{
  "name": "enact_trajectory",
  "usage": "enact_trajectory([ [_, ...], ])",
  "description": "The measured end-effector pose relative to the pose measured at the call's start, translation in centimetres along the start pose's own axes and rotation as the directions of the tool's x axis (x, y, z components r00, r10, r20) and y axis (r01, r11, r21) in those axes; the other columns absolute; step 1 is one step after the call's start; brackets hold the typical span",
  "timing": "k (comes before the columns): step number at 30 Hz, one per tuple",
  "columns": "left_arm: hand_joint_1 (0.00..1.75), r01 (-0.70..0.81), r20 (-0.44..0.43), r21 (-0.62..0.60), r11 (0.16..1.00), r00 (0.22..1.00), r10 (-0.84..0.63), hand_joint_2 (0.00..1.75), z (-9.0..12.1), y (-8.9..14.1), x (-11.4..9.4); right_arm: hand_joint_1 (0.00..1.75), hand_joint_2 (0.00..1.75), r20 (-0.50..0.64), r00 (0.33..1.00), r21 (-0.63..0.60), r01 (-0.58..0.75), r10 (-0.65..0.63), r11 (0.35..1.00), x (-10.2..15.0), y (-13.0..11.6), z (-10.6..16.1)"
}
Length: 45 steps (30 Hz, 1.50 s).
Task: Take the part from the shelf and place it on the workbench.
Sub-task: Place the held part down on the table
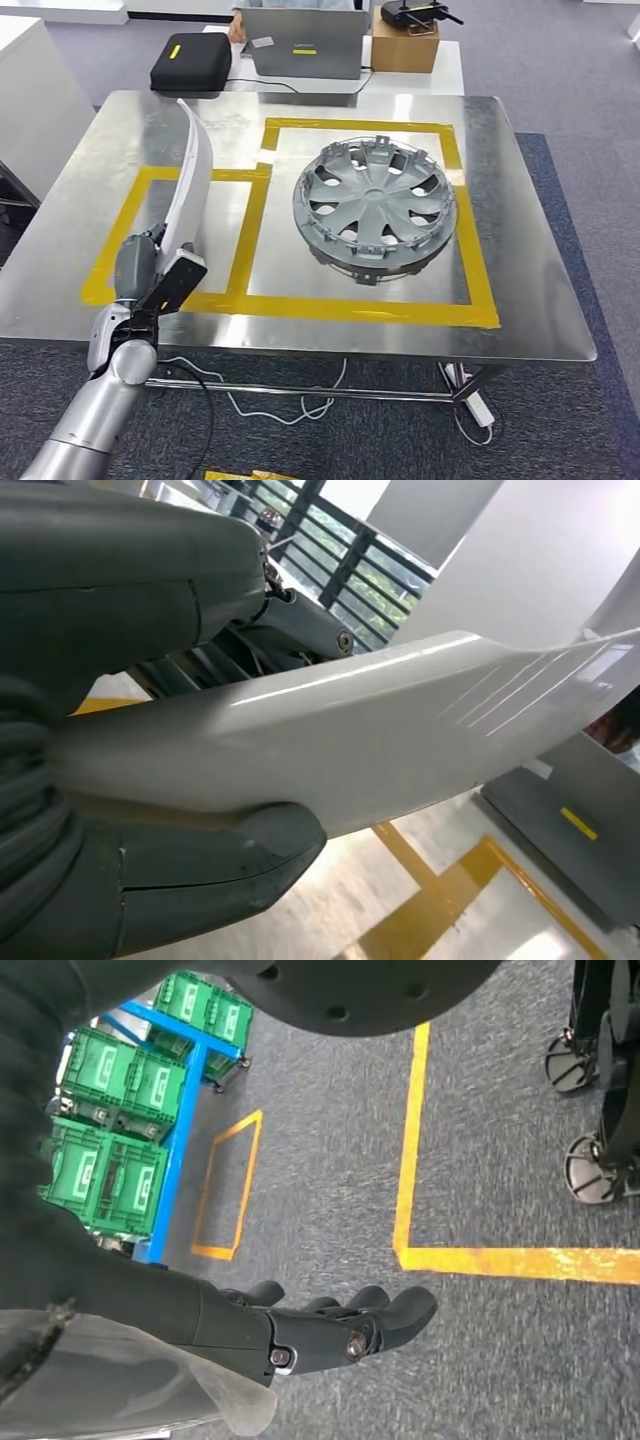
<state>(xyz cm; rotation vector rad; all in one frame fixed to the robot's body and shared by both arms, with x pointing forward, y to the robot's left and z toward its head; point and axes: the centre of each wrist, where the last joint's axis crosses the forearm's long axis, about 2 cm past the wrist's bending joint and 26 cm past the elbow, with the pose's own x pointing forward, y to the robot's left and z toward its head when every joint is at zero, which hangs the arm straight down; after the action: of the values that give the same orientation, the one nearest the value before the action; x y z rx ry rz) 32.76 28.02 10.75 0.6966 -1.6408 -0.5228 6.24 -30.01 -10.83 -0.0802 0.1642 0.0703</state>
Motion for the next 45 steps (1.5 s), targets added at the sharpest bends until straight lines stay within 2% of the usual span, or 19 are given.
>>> enact_trajectory([
  [6, 1.75, 0.01, -0.002, -0.005, 1.0, 1.0, -0.01, 1.75, -0.2, 0.0, -0.1, 0.0, 1.75, 0.001, 1.0, 0.003, 0.002, -0.002, 1.0, 0.0, 0.0, 0.0],
  [10, 1.75, 0.079, -0.015, -0.007, 0.997, 0.997, -0.079, 1.75, -0.8, 0.2, -0.4, 0.0, 1.75, 0.002, 1.0, 0.016, -0.004, 0.004, 1.0, 0.2, 0.2, 0.1],
  [16, 1.75, 0.264, -0.089, -0.058, 0.963, 0.959, -0.268, 1.75, -1.8, 1.3, -2.8, 0.0, 1.75, -0.002, 1.0, 0.056, -0.022, 0.022, 0.998, 0.2, 1.7, 0.1],
  [19, 1.75, 0.406, -0.155, -0.124, 0.905, 0.893, -0.422, 1.75, -1.9, 2.0, -4.9, 0.0, 1.75, -0.005, 1.0, 0.082, -0.025, 0.025, 0.996, 0.1, 2.6, 0.2],
  [22, 1.75, 0.547, -0.211, -0.223, 0.807, 0.781, -0.588, 1.75, -1.7, 2.5, -7.1, 0.0, 1.75, -0.007, 1.0, 0.099, -0.022, 0.023, 0.995, 0.0, 3.1, 0.2],
  [25, 1.75, 0.603, -0.237, -0.306, 0.737, 0.701, -0.672, 1.75, -1.1, 2.3, -8.8, 0.0, 1.75, -0.007, 1.0, 0.105, -0.022, 0.023, 0.994, 0.0, 3.2, 0.2],
  [29, 1.75, 0.629, -0.249, -0.368, 0.684, 0.643, -0.725, 1.75, -0.9, 2.3, -9.9, 0.0, 1.75, -0.006, 1.0, 0.105, -0.026, 0.027, 0.994, 0.1, 3.3, 0.3],
  [35, 1.75, 0.648, -0.198, -0.389, 0.655, 0.635, -0.747, 1.75, -1.3, 2.0, -9.9, 0.0, 1.75, -0.005, 0.999, 0.102, -0.032, 0.032, 0.994, 0.2, 3.3, 0.3],
  [45, 1.75, 0.645, -0.046, -0.355, 0.676, 0.711, -0.702, 1.75, -1.7, -1.1, -7.0, 0.0, 1.75, -0.003, 0.999, 0.099, -0.038, 0.039, 0.994, 0.3, 3.3, 0.3],
])
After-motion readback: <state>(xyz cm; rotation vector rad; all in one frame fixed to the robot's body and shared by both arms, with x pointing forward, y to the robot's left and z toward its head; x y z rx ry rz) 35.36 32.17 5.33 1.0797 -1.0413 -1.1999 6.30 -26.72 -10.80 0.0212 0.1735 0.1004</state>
